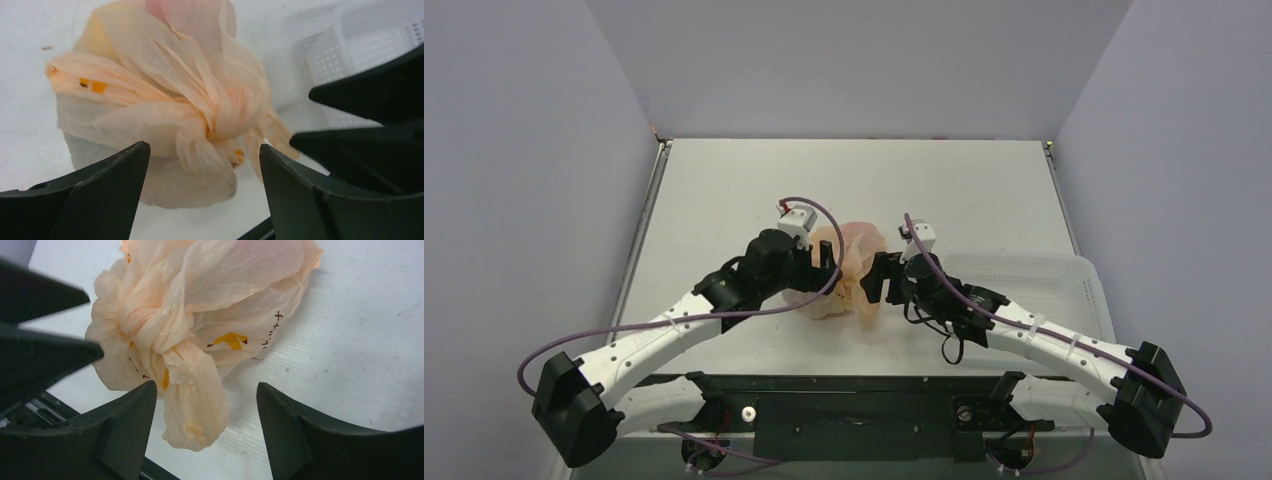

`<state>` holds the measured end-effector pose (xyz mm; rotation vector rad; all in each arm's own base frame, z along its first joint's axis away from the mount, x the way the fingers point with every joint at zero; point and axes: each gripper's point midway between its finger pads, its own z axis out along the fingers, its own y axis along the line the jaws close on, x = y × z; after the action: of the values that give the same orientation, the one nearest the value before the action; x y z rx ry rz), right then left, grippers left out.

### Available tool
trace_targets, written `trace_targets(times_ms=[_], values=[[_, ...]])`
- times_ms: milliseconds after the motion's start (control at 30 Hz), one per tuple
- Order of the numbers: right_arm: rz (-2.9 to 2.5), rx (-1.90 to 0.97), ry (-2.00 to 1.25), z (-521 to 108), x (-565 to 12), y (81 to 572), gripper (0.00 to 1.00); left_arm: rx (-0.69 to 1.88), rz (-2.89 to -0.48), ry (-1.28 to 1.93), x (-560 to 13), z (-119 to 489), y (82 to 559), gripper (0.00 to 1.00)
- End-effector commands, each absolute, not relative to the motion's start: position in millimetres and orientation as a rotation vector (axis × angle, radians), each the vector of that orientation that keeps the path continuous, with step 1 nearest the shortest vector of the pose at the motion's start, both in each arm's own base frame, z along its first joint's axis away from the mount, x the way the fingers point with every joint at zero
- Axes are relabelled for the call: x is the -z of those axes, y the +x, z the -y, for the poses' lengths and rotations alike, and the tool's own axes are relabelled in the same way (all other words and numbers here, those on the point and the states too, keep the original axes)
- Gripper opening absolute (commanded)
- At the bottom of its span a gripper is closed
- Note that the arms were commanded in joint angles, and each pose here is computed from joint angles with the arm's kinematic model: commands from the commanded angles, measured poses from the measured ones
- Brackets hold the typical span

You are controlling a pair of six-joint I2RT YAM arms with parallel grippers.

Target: Take the fake fruits out of the plastic bag

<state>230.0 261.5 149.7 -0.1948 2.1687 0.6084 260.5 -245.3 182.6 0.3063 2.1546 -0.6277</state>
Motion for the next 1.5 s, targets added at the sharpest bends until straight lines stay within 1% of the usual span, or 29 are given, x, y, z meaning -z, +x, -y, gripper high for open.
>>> trace_targets(times_ms=[0, 100, 200, 233, 433, 500, 533, 600, 667, 800, 900, 933, 967, 1000, 1067, 1100, 1133, 1233, 1333, 1400, 1467], values=[[-2.099, -0.758, -0.119, -254, -168, 237, 0.68, 0.766, -2.006, 0.027, -218, 256, 249, 0.79], [-2.111, -0.823, -0.155, -248, -167, 233, 0.61, 0.81, -1.998, 0.002, -214, 264, 238, 0.79], [-2.115, -0.858, -0.25, -250, -171, 227, 0.61, 0.758, -2.04, -0.015, -199, 264, 238, 0.78], [-2.117, -0.864, -0.265, -251, -172, 225, 0.61, 0.74, -2.045, -0.03, -195, 262, 239, 0.76], [-2.115, -0.962, -0.245, -266, -182, 221, 0.61, 0.677, -2.058, -0.087, -179, 243, 237, 0.69], [-2.127, -0.983, -0.242, -275, -185, 219, 0.61, 0.636, -2.069, -0.061, -176, 238, 237, 0.64], [-2.136, -0.985, -0.245, -280, -186, 220, 0.61, 0.61, -2.067, -0.047, -177, 236, 239, 0.59], [-2.145, -0.975, -0.253, -288, -191, 217, 0.6, 0.568, -2.071, -0.033, -176, 231, 242, 0.56], [-2.128, -0.954, -0.269, -294, -201, 210, 0.59, 0.54, -2.074, -0.044, -175, 227, 247, 0.56], [-2.096, -0.892, -0.231, -289, -214, 212, 0.6, 0.538, -2.069, -0.047, -172, 227, 253, 0.55], [-2.108, -0.825, -0.23, -284, -216, 218, 0.59, 0.581, -2.05, -0.077, -174, 225, 259, 0.48], [-2.106, -0.807, -0.236, -282, -220, 220, 0.59, 0.618, -2.027, -0.083, -180, 228, 262, 0.46], [-2.111, -0.797, -0.246, -283, -219, 221, 0.59, 0.653, -2.035, -0.078, -175, 228, 261, 0.41], [-2.104, -0.791, -0.257, -283, -222, 222, 0.59, 0.703, -2.0, -0.09, -182, 233, 265, 0.4], [-2.097, -0.782, -0.264, -285, -225, 225, 0.59, 0.763, -1.997, -0.103, -178, 236, 267, 0.35], [-2.103, -0.775, -0.263, -286, -224, 227, 0.59, 0.784, -2.015, -0.096, -173, 239, 265, 0.3], [-2.101, -0.78, -0.269, -288, -228, 228, 0.59, 0.792, -2.014, -0.095, -172, 240, 265, 0.28], [-2.117, -0.756, -0.299, -294, -224, 233, 0.58, 0.814, -2.021, -0.077, -170, 245, 264, 0.17], [-2.128, -0.721, -0.278, -298, -222, 243, 0.57, 0.838, -2.024, -0.063, -167, 250, 264, 0.11], [-2.145, -0.693, -0.237, -301, -218, 251, 0.55, 0.862, -2.032, -0.061, -164, 253, 261, 0.05], [-2.168, -0.66, -0.169, -301, -212, 258, 0.55, 0.9, -2.023, -0.069, -165, 255, 257, 0.0]])
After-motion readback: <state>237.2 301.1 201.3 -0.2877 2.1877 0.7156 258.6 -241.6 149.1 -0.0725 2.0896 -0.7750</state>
